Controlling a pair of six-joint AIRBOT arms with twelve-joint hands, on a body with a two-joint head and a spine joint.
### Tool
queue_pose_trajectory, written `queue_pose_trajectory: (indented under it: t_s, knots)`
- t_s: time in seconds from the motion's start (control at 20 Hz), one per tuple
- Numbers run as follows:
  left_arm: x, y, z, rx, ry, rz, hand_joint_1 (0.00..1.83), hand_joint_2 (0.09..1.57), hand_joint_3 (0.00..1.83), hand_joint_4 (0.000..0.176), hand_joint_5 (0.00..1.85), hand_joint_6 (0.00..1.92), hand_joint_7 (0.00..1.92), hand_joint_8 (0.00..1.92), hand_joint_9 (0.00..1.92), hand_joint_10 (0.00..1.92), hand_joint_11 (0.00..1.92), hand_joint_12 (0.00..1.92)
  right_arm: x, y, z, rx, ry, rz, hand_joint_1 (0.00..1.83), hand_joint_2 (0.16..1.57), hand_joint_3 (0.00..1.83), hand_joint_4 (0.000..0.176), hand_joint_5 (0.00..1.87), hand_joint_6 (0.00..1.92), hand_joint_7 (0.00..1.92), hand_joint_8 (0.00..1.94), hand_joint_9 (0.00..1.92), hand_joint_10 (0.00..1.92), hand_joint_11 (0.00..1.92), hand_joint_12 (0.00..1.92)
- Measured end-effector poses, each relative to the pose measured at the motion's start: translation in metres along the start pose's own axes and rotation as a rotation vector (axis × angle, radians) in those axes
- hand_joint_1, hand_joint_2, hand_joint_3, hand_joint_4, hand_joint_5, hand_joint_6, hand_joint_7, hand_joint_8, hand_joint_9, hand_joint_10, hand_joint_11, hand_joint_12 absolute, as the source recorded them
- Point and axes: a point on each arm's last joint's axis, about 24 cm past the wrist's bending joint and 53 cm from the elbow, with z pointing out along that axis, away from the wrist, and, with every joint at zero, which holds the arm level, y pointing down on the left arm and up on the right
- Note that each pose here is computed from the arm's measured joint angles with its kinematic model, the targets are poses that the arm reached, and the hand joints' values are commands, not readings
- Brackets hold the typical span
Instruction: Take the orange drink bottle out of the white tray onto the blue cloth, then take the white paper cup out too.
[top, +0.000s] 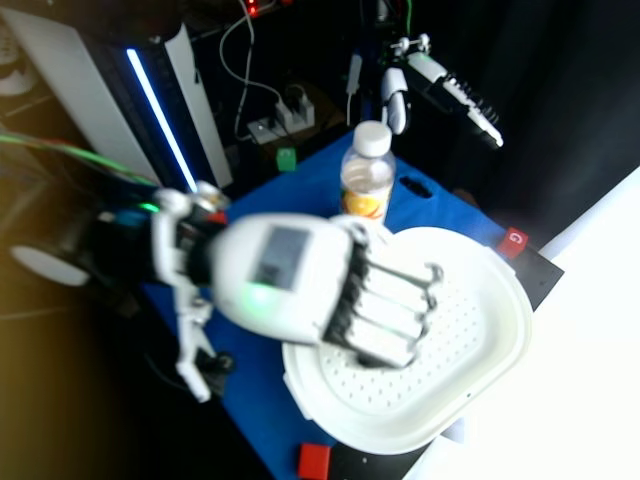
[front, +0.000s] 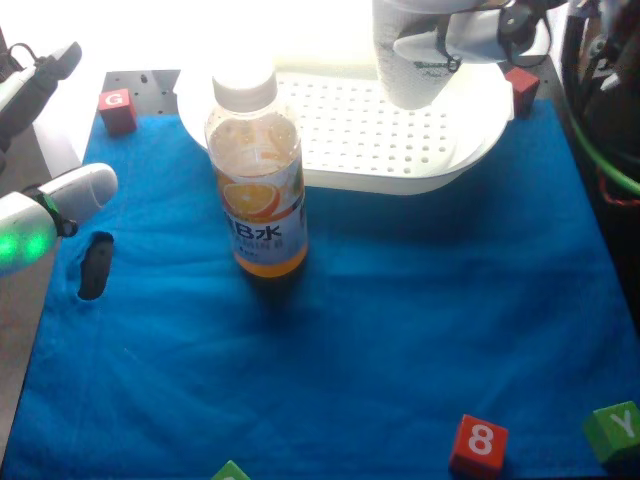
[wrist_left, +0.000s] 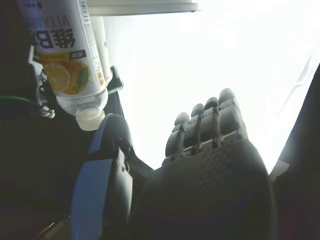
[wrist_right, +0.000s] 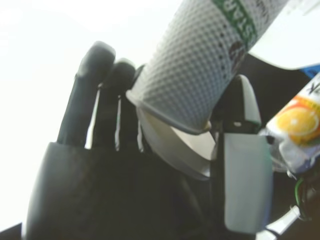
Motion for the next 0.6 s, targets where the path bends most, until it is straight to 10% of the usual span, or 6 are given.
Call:
queue_pose_trajectory:
  t_s: [0.1, 0.3, 0.35, 0.6]
  knots:
    - [0.0, 0.002, 0.0, -0.008, -0.008, -0.006, 0.45, 1.32, 0.01, 0.027, 0.0, 0.0, 0.0, 0.0, 0.0, 0.0, 0.0, 0.0, -0.009, 0.018, -0.011, -0.049, -0.021, -0.015, 1.01, 1.38, 0.03, 0.0, 0.44, 1.78, 0.53, 1.72, 0.55, 1.92, 0.77, 1.92]
    - [0.0, 0.002, -0.001, -0.009, -0.009, -0.01, 0.41, 1.3, 0.0, 0.068, 0.0, 0.0, 0.0, 0.0, 0.0, 0.0, 0.0, 0.0, -0.027, 0.042, -0.04, -0.129, -0.089, -0.023, 0.93, 1.35, 0.0, 0.0, 0.56, 1.65, 0.32, 1.67, 0.5, 1.86, 0.73, 1.92]
    - [0.0, 0.002, -0.001, -0.011, -0.009, -0.01, 0.41, 1.3, 0.0, 0.071, 0.0, 0.0, 0.0, 0.0, 0.0, 0.0, 0.0, 0.0, -0.022, 0.045, -0.048, -0.14, -0.08, -0.023, 0.98, 1.23, 0.0, 0.0, 0.29, 1.66, 0.3, 1.64, 0.45, 1.86, 0.68, 1.92]
    - [-0.001, 0.004, -0.001, -0.017, -0.016, -0.011, 0.4, 1.29, 0.0, 0.064, 0.0, 0.0, 0.0, 0.0, 0.0, 0.0, 0.0, 0.0, 0.024, 0.039, -0.084, -0.204, 0.029, 0.265, 1.08, 1.17, 0.0, 0.0, 0.22, 1.64, 0.33, 1.68, 0.55, 1.92, 0.78, 1.92]
